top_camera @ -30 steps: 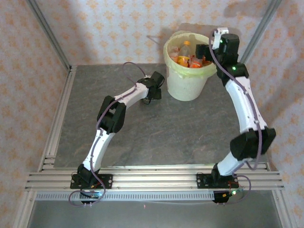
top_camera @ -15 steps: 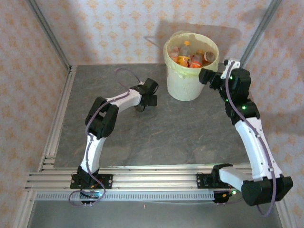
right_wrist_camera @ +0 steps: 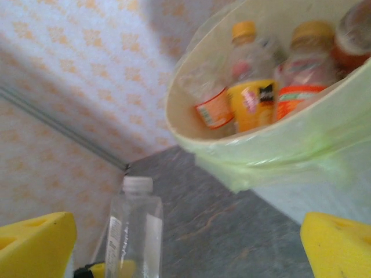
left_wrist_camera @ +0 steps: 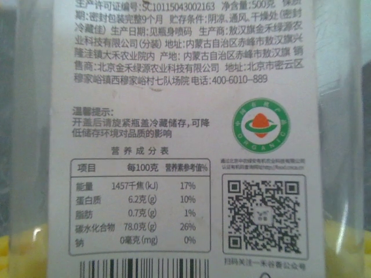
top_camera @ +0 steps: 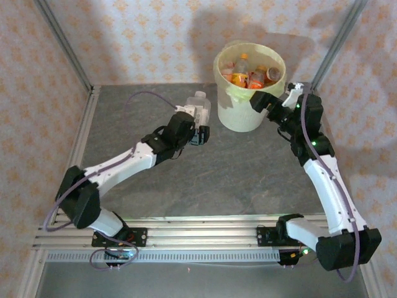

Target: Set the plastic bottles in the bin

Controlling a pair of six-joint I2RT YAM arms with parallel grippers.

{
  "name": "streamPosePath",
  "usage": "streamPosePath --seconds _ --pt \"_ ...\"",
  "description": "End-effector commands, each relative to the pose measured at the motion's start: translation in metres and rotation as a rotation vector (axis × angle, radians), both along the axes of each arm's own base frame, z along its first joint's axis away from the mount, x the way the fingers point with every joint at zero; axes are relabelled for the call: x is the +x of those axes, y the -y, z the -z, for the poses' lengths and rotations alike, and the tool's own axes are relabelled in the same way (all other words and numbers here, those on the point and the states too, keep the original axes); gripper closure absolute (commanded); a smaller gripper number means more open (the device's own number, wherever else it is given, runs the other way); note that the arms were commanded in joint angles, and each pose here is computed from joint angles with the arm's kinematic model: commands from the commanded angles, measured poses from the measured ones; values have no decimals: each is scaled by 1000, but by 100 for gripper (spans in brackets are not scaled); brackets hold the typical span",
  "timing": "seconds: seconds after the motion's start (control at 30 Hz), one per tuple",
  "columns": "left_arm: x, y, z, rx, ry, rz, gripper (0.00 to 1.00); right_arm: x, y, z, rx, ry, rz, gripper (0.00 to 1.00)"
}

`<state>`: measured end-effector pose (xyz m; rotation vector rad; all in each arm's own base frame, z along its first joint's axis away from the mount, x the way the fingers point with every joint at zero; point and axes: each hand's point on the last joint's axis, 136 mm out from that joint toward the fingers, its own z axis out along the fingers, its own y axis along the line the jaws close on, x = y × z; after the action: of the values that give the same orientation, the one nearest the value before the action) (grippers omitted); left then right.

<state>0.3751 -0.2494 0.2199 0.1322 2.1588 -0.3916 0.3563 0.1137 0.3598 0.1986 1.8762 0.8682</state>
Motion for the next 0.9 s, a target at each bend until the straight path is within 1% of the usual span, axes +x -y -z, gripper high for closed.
streamPosePath --seconds 0.0,0.07,0.17,0.23,0.3,0.43,0.53,0.6,0.73,0.77,0.87 --pt "-12 12 -31 -14 114 105 38 -6 -30 -23 86 8 -143 1" --pt "-22 20 -47 -55 146 165 38 -7 -44 -25 102 -7 -214 1" --pt "-32 30 -66 -80 187 229 38 -10 -68 -22 114 -56 -339 1" --pt "-36 34 -75 -80 206 251 38 -16 -85 -16 87 -90 -423 1" --pt "-38 40 -81 -75 218 271 38 -20 -100 -8 47 -115 -474 1" --pt "-37 48 -88 -77 234 290 38 -14 -115 1 18 -136 -479 1" --pt "-36 54 -91 -100 244 305 38 2 -110 16 -19 -180 -386 1" --pt "-36 58 -90 -105 239 316 38 7 -109 26 -28 -222 -369 0" --pt "-33 60 -83 -65 229 311 38 -4 -131 26 20 -243 -506 5" --pt "-32 60 -83 -59 229 310 38 -5 -134 25 24 -241 -522 6" --pt "-31 61 -81 -53 228 310 38 -4 -135 23 33 -236 -514 16"
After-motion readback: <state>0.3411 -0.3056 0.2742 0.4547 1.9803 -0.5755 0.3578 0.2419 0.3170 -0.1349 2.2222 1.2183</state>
